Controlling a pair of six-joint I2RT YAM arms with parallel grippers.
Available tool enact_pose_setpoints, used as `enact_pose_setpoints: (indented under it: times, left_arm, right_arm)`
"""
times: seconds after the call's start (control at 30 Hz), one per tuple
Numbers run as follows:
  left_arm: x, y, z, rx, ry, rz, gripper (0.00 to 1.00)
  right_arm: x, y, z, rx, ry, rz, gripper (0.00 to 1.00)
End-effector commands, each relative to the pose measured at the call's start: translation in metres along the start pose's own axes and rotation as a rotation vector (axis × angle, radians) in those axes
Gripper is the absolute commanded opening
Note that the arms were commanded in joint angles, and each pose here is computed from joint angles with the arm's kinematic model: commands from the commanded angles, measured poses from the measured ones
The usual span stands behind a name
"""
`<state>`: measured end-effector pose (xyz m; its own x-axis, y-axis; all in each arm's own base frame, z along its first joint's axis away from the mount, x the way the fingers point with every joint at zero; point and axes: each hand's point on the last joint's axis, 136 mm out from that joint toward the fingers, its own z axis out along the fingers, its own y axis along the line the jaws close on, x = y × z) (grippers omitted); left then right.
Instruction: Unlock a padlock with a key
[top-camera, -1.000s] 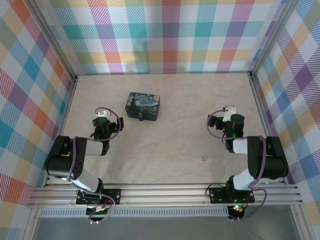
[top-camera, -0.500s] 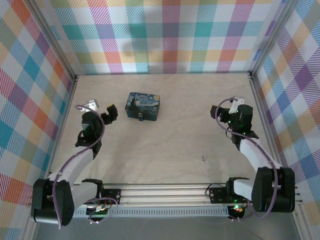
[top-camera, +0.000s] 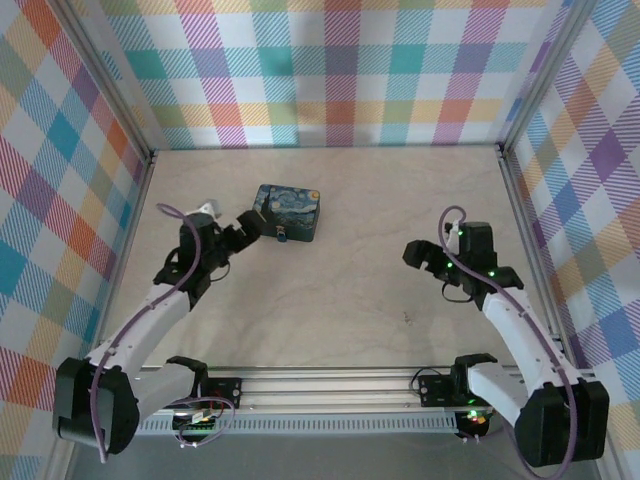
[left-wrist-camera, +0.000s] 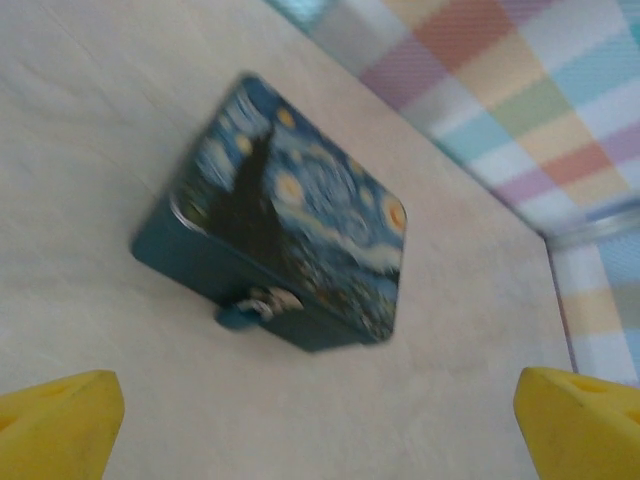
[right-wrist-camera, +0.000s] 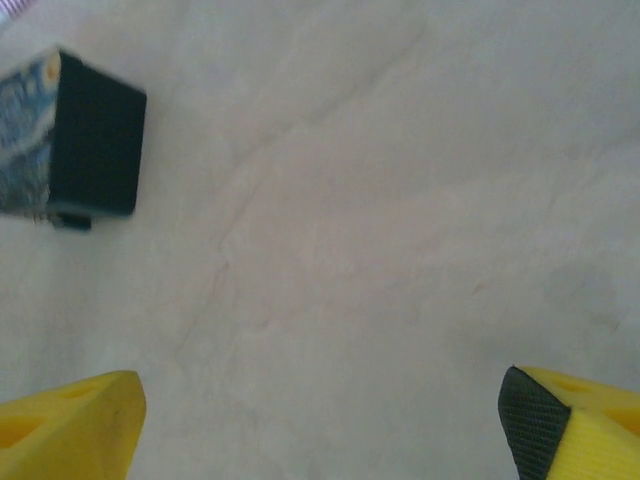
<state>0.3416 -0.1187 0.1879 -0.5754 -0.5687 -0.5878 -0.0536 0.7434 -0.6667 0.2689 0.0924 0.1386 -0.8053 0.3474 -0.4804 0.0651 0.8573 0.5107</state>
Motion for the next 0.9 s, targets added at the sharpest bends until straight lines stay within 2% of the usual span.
enact_pose_setpoints:
  times: [0.0,0.23,0.4,0.6,0.87]
  left_arm:
    - [0.017,-0.025,0.009,0.039,0.05,-0.006,1.0]
    - [0.034,-0.063,0.031,0.094,0.09,0.031,1.0]
    - [0.045,-0.073,0.041,0.105,0.113,0.041,1.0]
    - [0.056,-0.077,0.048,0.106,0.128,0.04,1.0]
    - [0.06,-0.073,0.048,0.094,0.129,0.038,1.0]
  right_arm:
    - [0.026,-0.01,-0.004,0.103,0.052,0.044,0.88]
    - [0.078,-0.031,0.002,0.214,0.173,0.1,0.8]
    - [0.106,-0.044,0.005,0.252,0.229,0.102,0.72]
    - [0.127,-0.05,0.01,0.273,0.296,0.087,0.61]
    - [0.134,-0.047,0.02,0.285,0.34,0.059,0.49]
